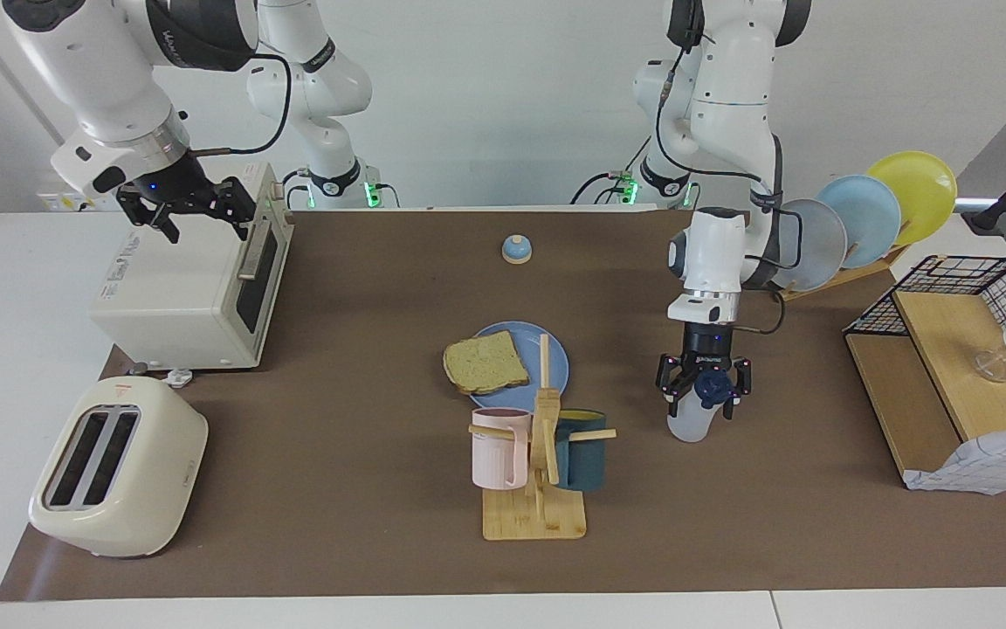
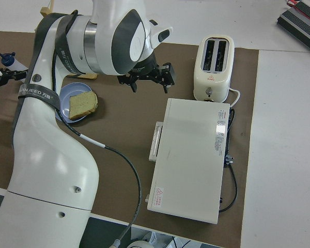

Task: Put bread on plate and add seasoning
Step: 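Lower the bottle back onto the table at its starting spot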

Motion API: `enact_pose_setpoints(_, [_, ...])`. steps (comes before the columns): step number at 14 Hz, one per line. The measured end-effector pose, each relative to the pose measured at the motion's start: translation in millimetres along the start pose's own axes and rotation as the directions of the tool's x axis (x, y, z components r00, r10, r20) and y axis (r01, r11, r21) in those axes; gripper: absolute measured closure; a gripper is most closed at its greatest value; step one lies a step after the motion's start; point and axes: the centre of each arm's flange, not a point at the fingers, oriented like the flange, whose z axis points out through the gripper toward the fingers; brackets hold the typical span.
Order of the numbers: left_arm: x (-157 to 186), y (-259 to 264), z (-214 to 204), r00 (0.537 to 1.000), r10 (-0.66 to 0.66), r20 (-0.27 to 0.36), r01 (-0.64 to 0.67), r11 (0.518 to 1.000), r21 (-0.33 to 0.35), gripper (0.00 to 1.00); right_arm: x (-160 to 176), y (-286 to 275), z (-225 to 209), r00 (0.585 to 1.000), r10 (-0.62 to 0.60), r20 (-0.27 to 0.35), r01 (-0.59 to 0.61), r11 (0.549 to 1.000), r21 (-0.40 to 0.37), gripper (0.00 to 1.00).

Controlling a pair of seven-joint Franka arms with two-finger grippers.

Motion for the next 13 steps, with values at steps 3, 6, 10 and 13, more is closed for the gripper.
enact_pose_setpoints(3, [-1.8, -1.2, -8.6, 1.000, -0.005, -0.001, 0.005, 1.000, -0.002, 0.00, 0.0, 0.0, 0.0, 1.000, 0.000, 0.000, 0.000, 1.000, 0.000, 0.00])
enact_pose_setpoints(6, [-12.2, -4.1, -28.8, 1.000, -0.016, 0.012, 0.016, 1.000, -0.008, 0.00, 0.0, 0.0, 0.0, 1.000, 0.000, 0.000, 0.000, 1.000, 0.000, 0.00])
enact_pose_setpoints(10, [-16.7, 7.9, -64.4, 1.000, -0.015, 0.001, 0.015, 0.999, -0.045, 0.00, 0.0, 0.0, 0.0, 1.000, 0.000, 0.000, 0.000, 1.000, 0.000, 0.00])
enact_pose_setpoints(13, [-27.6, 31.3, -83.5, 1.000, 0.011, 0.008, -0.011, 0.996, -0.090, 0.00, 0.0, 0.0, 0.0, 1.000, 0.000, 0.000, 0.000, 1.000, 0.000, 0.00])
